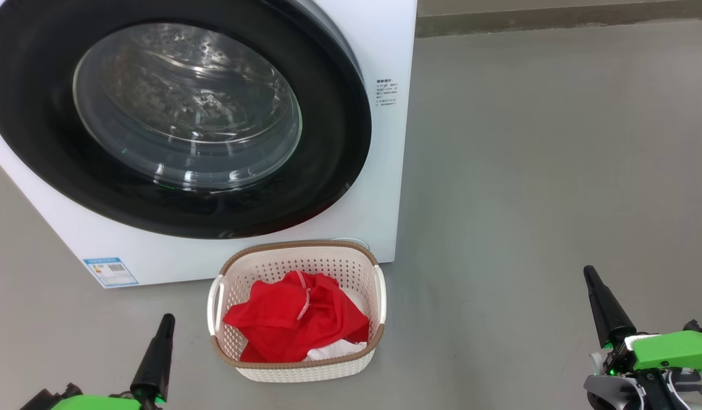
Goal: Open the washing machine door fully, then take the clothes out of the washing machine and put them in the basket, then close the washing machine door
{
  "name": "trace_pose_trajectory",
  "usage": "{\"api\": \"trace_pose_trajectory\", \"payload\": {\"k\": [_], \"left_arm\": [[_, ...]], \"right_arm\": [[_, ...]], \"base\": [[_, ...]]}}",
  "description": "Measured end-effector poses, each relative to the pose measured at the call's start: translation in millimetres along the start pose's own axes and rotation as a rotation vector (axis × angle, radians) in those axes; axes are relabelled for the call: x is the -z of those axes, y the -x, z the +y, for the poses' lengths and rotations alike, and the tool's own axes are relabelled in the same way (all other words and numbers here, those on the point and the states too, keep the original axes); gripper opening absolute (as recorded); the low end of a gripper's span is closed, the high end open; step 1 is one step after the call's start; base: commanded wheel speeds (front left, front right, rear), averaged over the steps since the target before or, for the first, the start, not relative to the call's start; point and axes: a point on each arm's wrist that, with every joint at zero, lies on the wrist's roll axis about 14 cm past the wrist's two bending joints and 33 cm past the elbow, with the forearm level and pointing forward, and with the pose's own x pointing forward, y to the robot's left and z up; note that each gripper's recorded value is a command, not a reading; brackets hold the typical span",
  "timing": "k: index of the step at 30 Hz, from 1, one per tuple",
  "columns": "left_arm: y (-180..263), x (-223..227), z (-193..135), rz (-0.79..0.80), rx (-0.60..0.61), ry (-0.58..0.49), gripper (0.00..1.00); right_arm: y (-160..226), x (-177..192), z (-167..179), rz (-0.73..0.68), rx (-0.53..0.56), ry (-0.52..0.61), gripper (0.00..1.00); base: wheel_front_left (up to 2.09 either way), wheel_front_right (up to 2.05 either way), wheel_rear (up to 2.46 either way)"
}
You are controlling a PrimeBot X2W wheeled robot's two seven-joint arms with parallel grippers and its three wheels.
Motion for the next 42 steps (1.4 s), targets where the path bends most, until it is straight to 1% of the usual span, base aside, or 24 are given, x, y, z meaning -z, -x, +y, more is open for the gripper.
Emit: {"api": "trace_pose_trajectory", "payload": {"k": [42], "left_arm": [[0.0, 0.0, 0.0, 0.0, 0.0, 0.0, 0.0]], "right_arm": [[0.0, -0.3, -0.1, -0.001, 0.001, -0.001, 0.0]], "base": [[0.0, 0.0, 0.0]]}}
